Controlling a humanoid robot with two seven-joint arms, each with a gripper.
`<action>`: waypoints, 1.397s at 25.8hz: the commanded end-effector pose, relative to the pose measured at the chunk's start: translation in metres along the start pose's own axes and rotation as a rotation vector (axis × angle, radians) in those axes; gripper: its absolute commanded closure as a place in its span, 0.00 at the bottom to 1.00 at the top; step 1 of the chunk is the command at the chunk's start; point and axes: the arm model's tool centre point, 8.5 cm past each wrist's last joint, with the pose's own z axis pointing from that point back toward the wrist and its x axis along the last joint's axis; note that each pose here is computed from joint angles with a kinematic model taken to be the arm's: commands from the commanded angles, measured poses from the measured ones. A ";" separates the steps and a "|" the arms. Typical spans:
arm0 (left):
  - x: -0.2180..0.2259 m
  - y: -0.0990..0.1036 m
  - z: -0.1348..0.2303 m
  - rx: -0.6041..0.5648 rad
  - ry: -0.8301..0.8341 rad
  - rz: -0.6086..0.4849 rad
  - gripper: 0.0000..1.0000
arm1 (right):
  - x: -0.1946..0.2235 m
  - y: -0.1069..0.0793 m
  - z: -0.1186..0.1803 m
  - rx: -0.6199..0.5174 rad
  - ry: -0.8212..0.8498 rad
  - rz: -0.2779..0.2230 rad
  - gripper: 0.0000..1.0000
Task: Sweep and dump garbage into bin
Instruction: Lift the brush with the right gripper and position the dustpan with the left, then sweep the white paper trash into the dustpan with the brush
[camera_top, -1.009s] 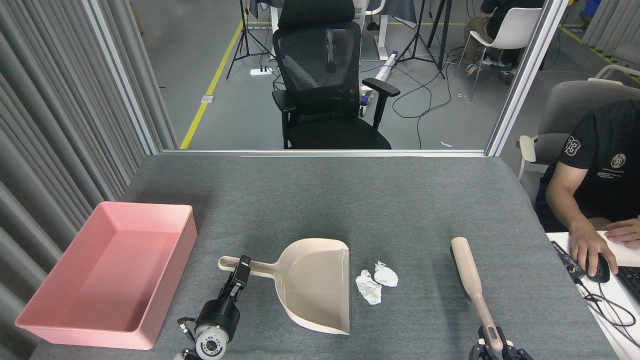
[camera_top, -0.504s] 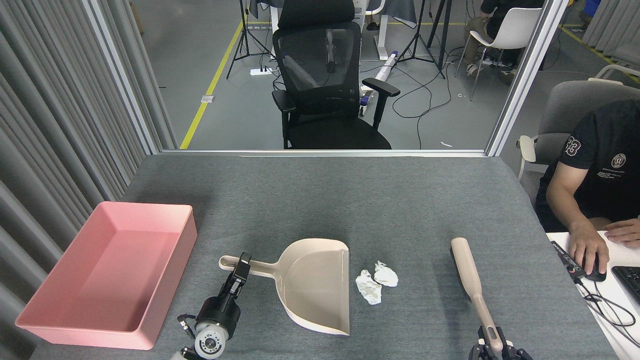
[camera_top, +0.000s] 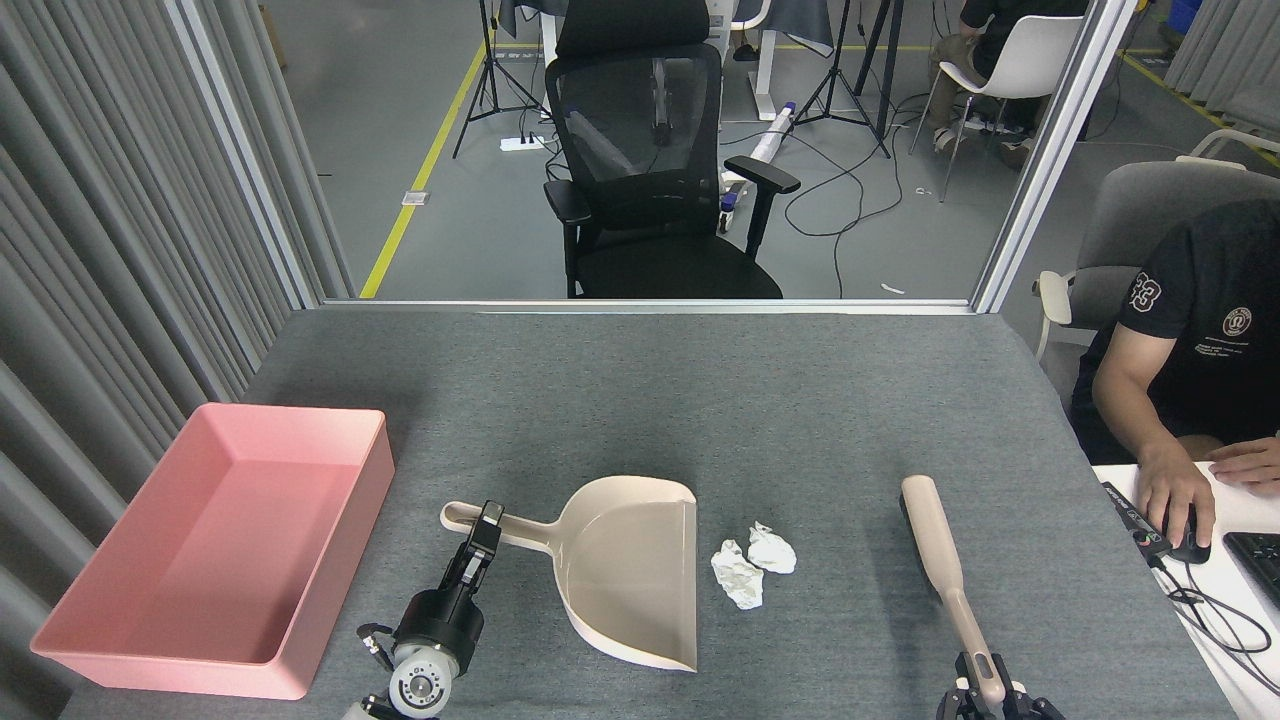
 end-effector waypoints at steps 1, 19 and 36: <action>0.003 -0.001 -0.001 -0.015 -0.014 -0.004 0.83 | 0.001 -0.001 0.000 -0.005 -0.001 -0.003 0.84; 0.008 0.004 -0.003 -0.007 -0.026 -0.042 0.83 | 0.106 0.021 0.008 0.046 -0.175 -0.136 0.84; 0.007 0.008 -0.002 0.008 -0.016 -0.024 0.83 | 0.228 -0.019 0.020 -0.060 -0.351 -0.236 0.84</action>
